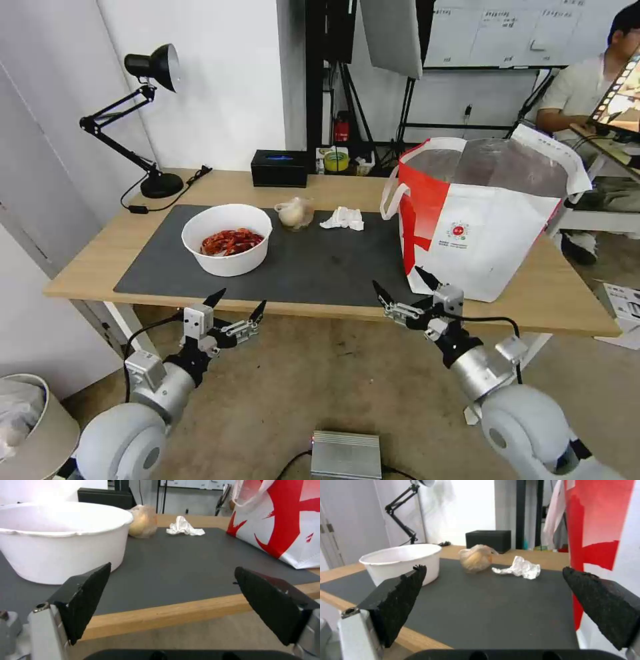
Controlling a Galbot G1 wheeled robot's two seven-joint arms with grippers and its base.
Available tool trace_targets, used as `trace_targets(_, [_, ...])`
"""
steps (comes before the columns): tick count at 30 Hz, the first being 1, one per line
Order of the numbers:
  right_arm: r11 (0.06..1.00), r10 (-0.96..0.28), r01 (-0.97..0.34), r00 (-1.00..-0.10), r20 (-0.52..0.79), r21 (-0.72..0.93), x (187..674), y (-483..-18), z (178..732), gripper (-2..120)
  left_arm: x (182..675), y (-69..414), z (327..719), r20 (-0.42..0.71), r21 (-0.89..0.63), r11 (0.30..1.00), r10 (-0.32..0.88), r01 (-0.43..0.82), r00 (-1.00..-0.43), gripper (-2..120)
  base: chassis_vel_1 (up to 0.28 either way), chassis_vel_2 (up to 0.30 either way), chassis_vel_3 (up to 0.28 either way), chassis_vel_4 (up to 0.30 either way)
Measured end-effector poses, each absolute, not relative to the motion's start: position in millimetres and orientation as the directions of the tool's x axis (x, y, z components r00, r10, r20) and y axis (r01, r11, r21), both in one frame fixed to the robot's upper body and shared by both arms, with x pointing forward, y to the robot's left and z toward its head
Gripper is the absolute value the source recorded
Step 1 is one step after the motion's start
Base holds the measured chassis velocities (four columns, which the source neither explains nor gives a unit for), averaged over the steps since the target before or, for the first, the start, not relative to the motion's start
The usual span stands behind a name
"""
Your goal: Pick up the trash from the table and place it into the takeout bag.
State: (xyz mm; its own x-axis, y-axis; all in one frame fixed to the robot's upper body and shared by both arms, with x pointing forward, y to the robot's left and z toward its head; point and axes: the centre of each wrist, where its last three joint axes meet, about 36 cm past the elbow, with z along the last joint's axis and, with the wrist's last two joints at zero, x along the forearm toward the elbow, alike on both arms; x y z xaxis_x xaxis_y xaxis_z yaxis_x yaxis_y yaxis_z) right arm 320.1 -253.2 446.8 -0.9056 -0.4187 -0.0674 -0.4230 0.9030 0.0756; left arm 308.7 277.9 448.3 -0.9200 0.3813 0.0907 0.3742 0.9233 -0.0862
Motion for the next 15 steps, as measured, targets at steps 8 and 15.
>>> trace_targets(8, [0.916, -0.389, -0.393, -0.919, -0.07, 0.073, 310.0, -250.6, 438.1, 100, 307.2, 277.9, 446.3, 0.092, -0.08, 0.924, 0.381, 0.375, -0.92, 100, 0.0, 0.0, 0.0, 0.0])
trace_targets(15, [0.918, -0.387, -0.39, -0.92, -0.058, 0.073, 305.1, -249.1, 434.3, 100, 307.4, 277.8, 443.9, 0.093, -0.077, 0.923, 0.382, 0.376, -0.919, 100, 0.0, 0.0, 0.0, 0.0])
